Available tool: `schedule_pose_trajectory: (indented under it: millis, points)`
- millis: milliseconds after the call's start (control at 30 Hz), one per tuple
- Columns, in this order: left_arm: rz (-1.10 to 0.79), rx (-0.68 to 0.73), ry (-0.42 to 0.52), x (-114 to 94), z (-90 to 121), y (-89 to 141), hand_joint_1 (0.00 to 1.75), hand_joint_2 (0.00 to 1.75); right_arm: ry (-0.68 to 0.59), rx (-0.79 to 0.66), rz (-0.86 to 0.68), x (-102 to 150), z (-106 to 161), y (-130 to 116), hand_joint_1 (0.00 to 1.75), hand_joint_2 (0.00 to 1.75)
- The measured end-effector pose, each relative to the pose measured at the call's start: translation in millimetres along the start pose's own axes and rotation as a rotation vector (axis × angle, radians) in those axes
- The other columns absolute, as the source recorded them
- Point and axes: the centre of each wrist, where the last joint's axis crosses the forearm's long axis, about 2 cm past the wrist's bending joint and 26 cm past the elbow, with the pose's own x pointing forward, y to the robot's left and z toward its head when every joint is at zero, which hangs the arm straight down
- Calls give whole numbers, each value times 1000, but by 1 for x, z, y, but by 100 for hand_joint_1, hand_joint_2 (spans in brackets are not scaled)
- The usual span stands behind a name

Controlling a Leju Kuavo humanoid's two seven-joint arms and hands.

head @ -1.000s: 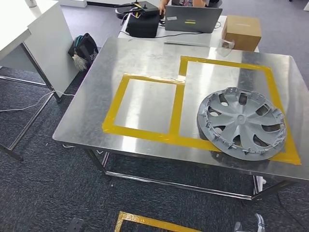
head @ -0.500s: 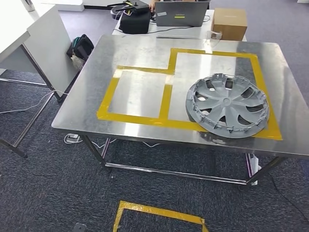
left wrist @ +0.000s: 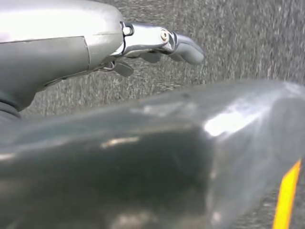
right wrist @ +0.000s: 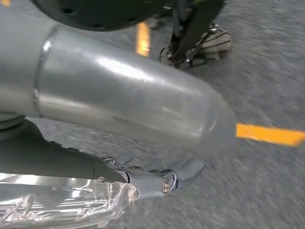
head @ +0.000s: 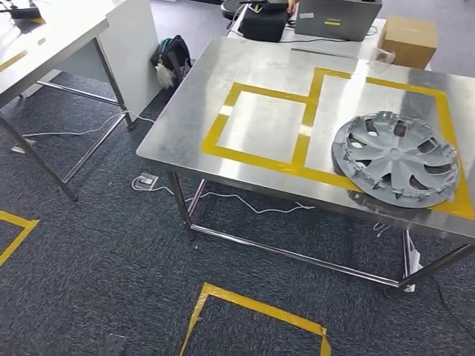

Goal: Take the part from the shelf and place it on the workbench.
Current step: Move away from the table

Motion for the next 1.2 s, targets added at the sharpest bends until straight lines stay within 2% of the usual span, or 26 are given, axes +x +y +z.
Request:
schedule_pose_trajectory:
  millis: [333,667,867,1200]
  points:
    - [-9,-51,-13,0,2,-8,0,0,-32,87,114,2,-3,8,0,0]
    - [-89,13,110,-8,10,-16,0,0,10,100,155,2,-2,12,0,0]
    - [-68,59,143,-8,11,-17,0,0,34,88,184,7,-4,14,0,0]
    - [40,-88,133,-11,13,-21,0,0,22,111,231,5,-4,12,0,0]
